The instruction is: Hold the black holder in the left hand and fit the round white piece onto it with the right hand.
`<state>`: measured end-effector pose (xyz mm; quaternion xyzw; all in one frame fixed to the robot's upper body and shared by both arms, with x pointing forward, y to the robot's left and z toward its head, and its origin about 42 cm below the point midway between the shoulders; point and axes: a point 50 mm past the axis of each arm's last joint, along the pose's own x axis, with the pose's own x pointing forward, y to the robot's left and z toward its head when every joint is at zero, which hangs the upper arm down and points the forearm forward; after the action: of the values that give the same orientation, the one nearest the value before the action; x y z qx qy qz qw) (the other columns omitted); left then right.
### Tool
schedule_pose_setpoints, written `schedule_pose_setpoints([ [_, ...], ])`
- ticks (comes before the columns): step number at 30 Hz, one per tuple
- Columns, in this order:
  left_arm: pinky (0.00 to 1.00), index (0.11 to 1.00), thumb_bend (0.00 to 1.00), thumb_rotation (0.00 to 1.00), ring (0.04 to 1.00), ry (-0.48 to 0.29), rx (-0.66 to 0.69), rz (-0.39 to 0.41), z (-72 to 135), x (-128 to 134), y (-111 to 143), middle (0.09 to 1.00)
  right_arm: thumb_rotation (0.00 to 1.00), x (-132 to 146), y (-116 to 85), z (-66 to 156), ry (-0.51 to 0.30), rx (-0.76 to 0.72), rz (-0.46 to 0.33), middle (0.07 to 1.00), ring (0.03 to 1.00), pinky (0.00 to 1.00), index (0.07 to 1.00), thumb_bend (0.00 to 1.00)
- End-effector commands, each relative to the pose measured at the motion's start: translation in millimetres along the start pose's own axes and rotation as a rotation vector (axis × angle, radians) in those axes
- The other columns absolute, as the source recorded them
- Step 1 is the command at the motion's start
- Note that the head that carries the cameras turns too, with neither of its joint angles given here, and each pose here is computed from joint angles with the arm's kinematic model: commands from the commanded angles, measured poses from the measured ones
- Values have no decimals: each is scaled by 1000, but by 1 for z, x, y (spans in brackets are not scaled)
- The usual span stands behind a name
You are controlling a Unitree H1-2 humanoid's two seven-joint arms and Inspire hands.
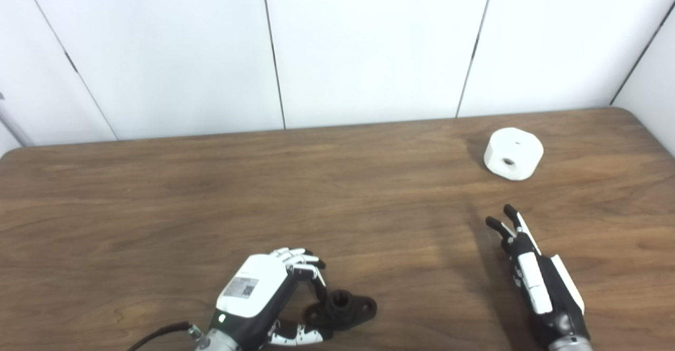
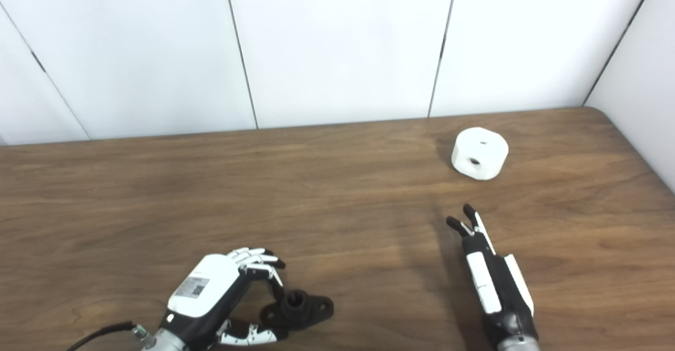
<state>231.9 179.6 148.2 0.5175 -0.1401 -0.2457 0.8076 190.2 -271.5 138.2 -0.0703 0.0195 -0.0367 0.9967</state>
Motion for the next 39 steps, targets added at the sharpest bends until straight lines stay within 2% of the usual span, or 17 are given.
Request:
schedule_pose_setpoints([
  [1, 881, 487, 516, 55, 861, 25, 26, -56, -5, -5, -8, 782, 991, -3, 4, 7, 3, 10, -7, 918, 1000, 1000, 987, 679],
  [3, 879, 487, 516, 54, 857, 33, 22, -55, -6, -6, -9, 780, 945, -1, 2, 11, 1, 14, -15, 922, 1000, 1000, 979, 681],
  [6, 876, 487, 516, 54, 857, 39, 26, -54, -6, -5, -9, 780, 824, 2, -3, 16, -20, 8, -28, 929, 994, 1000, 971, 640],
  [10, 884, 487, 515, 52, 864, 43, 35, -53, -7, -5, -8, 784, 640, 12, -13, 26, -89, -104, -65, 937, 968, 998, 978, 590],
  [17, 871, 488, 516, 51, 858, 43, 48, -55, -14, -8, -11, 781, 487, 36, -31, 52, -135, -362, -142, 951, 974, 1000, 972, 692],
  [24, 850, 487, 516, 52, 841, 49, 37, -54, -24, -14, -13, 770, 536, 71, -52, 87, -174, -542, -199, 955, 947, 961, 964, 747],
  [27, 841, 487, 516, 53, 835, 58, 36, -56, -28, -16, -13, 765, 520, 85, -62, 101, -197, -594, -217, 944, 925, 912, 958, 746],
  [35, 839, 487, 517, 54, 835, 62, 40, -75, -36, -19, -12, 766, 439, 124, -82, 129, -197, -697, -251, 989, 998, 994, 961, 759],
  [39, 838, 487, 516, 54, 838, 71, 28, -80, -41, -21, -9, 773, 418, 150, -91, 137, -171, -760, -271, 999, 1000, 961, 940, 791],
])
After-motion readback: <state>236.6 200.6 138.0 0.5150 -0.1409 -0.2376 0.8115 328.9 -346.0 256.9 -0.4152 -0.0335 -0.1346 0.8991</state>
